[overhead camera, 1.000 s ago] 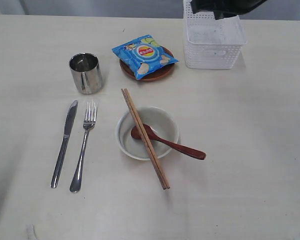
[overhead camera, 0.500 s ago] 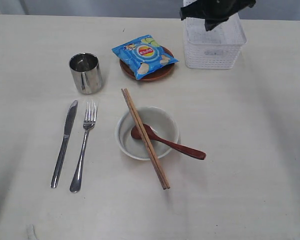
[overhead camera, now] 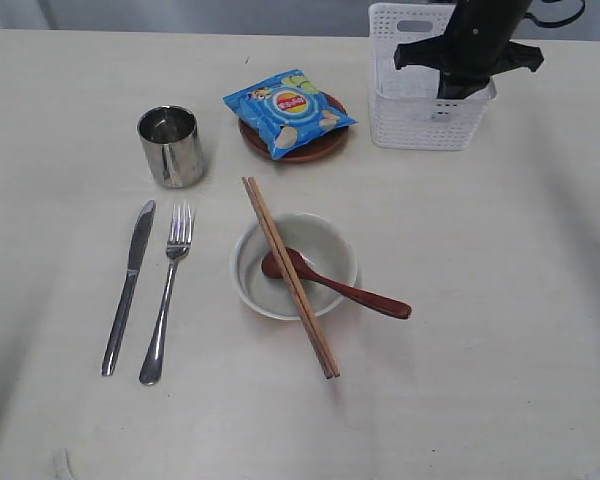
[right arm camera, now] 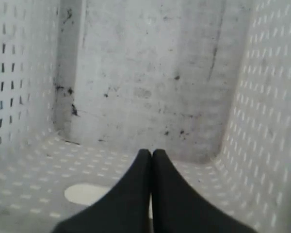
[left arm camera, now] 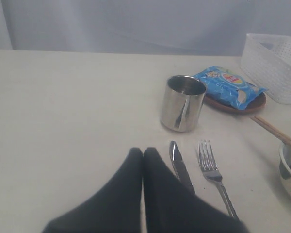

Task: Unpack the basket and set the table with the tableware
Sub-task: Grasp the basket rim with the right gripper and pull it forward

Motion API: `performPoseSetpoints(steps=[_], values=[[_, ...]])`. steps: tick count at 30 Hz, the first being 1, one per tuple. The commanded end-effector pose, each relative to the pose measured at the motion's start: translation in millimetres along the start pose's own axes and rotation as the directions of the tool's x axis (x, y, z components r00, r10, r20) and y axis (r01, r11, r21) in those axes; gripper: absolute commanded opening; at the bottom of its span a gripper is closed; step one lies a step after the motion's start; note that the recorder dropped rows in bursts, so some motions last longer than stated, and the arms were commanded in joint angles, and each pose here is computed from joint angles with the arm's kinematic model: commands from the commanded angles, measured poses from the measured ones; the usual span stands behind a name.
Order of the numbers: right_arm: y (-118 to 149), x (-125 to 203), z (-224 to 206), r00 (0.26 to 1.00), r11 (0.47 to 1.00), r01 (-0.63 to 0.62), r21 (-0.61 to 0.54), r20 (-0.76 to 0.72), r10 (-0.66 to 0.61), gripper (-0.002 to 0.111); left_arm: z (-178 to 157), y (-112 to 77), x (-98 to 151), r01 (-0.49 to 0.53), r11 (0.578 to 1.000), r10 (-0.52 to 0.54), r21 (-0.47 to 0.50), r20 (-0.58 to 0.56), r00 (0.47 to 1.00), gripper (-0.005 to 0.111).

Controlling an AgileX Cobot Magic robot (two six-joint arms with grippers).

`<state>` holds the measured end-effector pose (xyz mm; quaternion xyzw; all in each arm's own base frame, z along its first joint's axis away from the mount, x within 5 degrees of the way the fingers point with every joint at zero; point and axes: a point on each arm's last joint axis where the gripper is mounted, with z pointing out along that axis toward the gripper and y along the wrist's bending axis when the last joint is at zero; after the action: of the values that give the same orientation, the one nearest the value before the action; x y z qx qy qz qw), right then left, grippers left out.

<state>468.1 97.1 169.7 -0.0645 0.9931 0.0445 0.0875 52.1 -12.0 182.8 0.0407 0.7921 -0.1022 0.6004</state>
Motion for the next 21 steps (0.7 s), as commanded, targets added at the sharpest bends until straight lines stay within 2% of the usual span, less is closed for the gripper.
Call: performPoseSetpoints(steps=[1,8,16,21], values=[[6.1,6.4,-13.0,1.0,1.0,0.024,-0.015,-0.008,-0.024,-0.001,0.1,-0.1,0.9,-0.005,1.0,0.005,0.004,0.002,1.0,0.0],[11.5,21.0,-31.2,0.999,0.999,0.038,-0.02,-0.017,-0.038,-0.001,0.1,-0.1,0.9,-0.005,1.0,0.005,0.004,0.002,1.0,0.0],[10.8,49.2,-19.6,0.985,0.998,0.056,-0.035,-0.164,-0.061,-0.001,0.1,-0.1,0.9,-0.005,1.0,0.005,0.004,0.002,1.0,0.0],[10.6,52.6,-31.0,0.992,0.998,0.059,-0.031,-0.113,-0.062,-0.001,0.1,-0.1,0.9,-0.005,1.0,0.005,0.004,0.002,1.0,0.0]])
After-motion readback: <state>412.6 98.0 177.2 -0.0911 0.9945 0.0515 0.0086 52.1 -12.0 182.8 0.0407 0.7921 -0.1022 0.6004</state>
